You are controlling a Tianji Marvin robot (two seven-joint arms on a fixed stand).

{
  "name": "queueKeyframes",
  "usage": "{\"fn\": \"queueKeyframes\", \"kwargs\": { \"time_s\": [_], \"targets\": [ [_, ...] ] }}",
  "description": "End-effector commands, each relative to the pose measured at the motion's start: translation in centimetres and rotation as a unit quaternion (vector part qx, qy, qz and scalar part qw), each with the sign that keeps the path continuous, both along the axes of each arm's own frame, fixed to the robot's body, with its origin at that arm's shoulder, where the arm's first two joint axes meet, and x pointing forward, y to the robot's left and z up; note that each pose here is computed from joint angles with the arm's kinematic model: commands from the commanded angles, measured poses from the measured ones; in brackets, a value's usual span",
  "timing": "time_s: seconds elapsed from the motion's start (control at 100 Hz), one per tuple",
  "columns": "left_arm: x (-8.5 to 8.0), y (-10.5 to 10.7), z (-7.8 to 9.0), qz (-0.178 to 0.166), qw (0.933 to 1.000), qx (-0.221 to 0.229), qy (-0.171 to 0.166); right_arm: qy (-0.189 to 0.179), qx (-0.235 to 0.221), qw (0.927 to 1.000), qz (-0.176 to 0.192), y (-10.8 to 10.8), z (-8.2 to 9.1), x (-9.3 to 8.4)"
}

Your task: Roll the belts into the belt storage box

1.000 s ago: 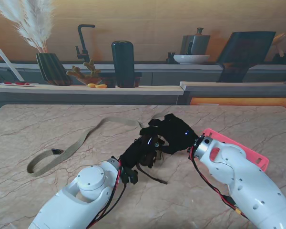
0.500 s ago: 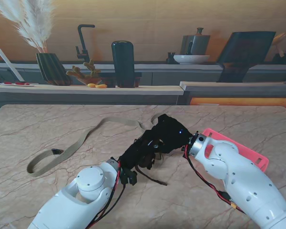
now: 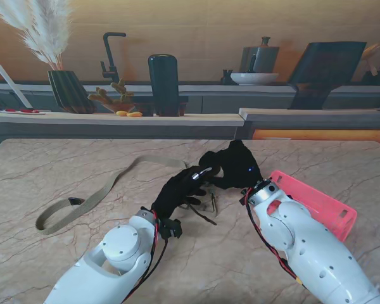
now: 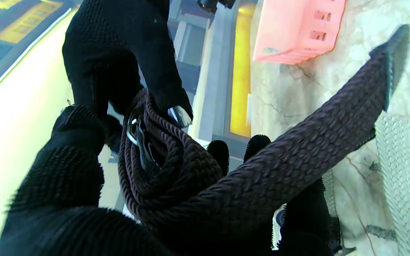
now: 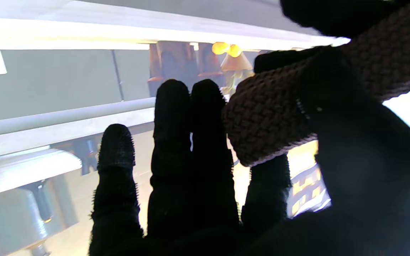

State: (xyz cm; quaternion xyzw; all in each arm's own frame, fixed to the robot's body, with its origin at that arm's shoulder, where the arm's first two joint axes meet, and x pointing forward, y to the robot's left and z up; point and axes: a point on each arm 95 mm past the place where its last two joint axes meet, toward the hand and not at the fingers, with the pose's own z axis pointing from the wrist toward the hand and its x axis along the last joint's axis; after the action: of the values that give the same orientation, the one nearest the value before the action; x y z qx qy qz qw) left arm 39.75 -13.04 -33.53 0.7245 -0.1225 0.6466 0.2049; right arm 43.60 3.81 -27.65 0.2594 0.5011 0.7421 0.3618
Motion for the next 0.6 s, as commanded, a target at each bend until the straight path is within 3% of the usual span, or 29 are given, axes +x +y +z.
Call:
{"fn": "queueKeyframes", "kwargs": {
  "time_s": [0.0, 0.08, 0.15, 0.59],
  "targets": [
    [-0.5, -0.2, 0.0, 0.027, 0.9996, -0.001, 0.002, -0.014, 0.017, 0.9997, -0.013, 0.2, 0.7, 0.0],
    [-0.6, -0.5, 0.2, 0.07, 0.9975, -0.008, -0.004, -0.017, 0.036, 0.9986, -0.036, 0.2, 0.7, -0.1],
    [-0.6, -0.6, 0.3, 0.085, 0.9962, -0.014, -0.011, -0.013, 0.058, 0.9969, -0.052, 0.3, 0.6, -0.1],
    [-0.8, -1.7, -0.4, 0.055, 0.9983, -0.008, -0.017, 0.012, 0.148, 0.9832, -0.106, 1.8, -0.5, -0.2]
  ]
}}
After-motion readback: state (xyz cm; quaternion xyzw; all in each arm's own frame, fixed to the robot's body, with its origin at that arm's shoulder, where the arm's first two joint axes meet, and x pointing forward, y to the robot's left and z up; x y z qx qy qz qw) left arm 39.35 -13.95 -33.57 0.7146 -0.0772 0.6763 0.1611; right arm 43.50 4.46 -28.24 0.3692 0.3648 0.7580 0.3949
